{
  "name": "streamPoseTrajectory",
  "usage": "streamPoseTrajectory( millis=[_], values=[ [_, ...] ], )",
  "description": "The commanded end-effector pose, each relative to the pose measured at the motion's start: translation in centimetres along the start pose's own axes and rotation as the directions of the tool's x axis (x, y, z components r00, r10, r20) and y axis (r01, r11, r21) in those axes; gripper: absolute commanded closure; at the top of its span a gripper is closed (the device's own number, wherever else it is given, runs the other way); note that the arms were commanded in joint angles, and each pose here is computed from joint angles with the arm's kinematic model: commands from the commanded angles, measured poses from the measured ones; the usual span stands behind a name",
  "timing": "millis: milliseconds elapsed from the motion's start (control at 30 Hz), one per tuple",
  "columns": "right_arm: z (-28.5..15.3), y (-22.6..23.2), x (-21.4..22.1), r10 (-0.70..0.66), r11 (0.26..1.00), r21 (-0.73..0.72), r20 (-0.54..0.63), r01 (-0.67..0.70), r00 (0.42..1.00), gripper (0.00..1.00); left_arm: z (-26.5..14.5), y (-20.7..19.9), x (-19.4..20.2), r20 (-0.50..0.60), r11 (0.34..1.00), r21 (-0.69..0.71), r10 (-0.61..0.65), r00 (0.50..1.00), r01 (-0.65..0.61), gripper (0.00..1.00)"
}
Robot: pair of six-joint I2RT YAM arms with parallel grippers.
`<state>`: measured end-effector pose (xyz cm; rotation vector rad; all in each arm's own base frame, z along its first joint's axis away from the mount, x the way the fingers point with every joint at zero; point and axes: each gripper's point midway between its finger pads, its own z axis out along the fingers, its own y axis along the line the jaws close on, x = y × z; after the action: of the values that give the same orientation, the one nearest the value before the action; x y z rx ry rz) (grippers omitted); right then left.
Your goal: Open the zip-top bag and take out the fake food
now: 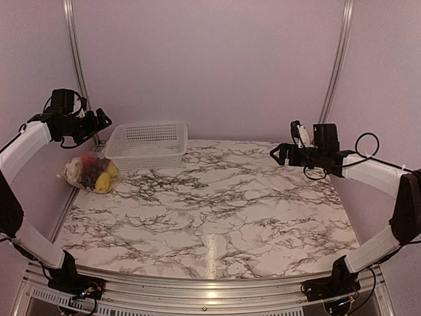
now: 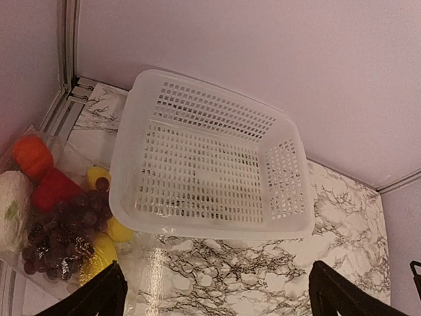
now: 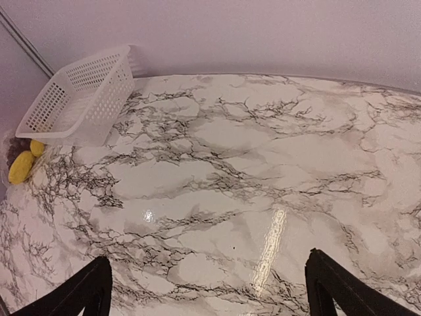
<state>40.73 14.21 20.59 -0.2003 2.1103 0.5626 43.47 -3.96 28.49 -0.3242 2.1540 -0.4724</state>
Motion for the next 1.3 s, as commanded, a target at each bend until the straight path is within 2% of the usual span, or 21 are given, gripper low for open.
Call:
streamPoseTrajectory(
  millis=[0, 133, 300, 633, 833, 967, 1000, 1267],
  values=[
    [0.4, 0.7, -0.9, -0.034, 0.997, -0.069, -0.023, 0.032, 0.999, 0.01, 0.3, 3.6, 1.2, -0.082, 0.987, -0.146, -0.083, 0.993, 0.070, 0.01],
    [0.7, 0.9, -0.9, -0.040, 0.995, -0.094, -0.035, 0.037, 0.999, 0.01, 0.4, 7.1, 2.4, -0.121, 0.960, -0.251, -0.161, 0.979, 0.127, 0.01],
    [0.8, 1.0, -0.6, -0.043, 0.993, -0.108, -0.048, 0.038, 0.998, 0.01, 0.7, 12.3, 4.5, -0.155, 0.889, -0.418, -0.271, 0.950, 0.186, 0.01],
    [0.8, 0.9, -0.5, -0.045, 0.993, -0.108, -0.063, 0.038, 0.997, 0.01, 2.0, 20.3, 6.6, -0.095, 0.672, -0.701, -0.419, 0.903, 0.238, 0.01],
    [0.6, 0.8, -0.6, -0.050, 0.994, -0.101, -0.069, 0.043, 0.996, 0.01, 4.4, 22.7, 7.4, -0.073, 0.602, -0.754, -0.473, 0.878, 0.262, 0.02],
    [0.6, 0.8, -0.5, -0.052, 0.994, -0.097, -0.075, 0.045, 0.996, 0.01, 5.8, 23.8, 8.0, -0.062, 0.580, -0.769, -0.488, 0.871, 0.270, 0.09],
    [0.5, 0.8, -0.5, -0.054, 0.994, -0.096, -0.076, 0.047, 0.996, 0.01, 6.1, 24.0, 8.3, -0.064, 0.577, -0.770, -0.493, 0.868, 0.271, 0.14],
    [0.4, 0.7, -0.7, -0.066, 0.995, -0.086, -0.078, 0.059, 0.995, 0.01, 6.5, 24.9, 9.3, -0.046, 0.573, -0.763, -0.509, 0.860, 0.299, 0.65]
  ],
)
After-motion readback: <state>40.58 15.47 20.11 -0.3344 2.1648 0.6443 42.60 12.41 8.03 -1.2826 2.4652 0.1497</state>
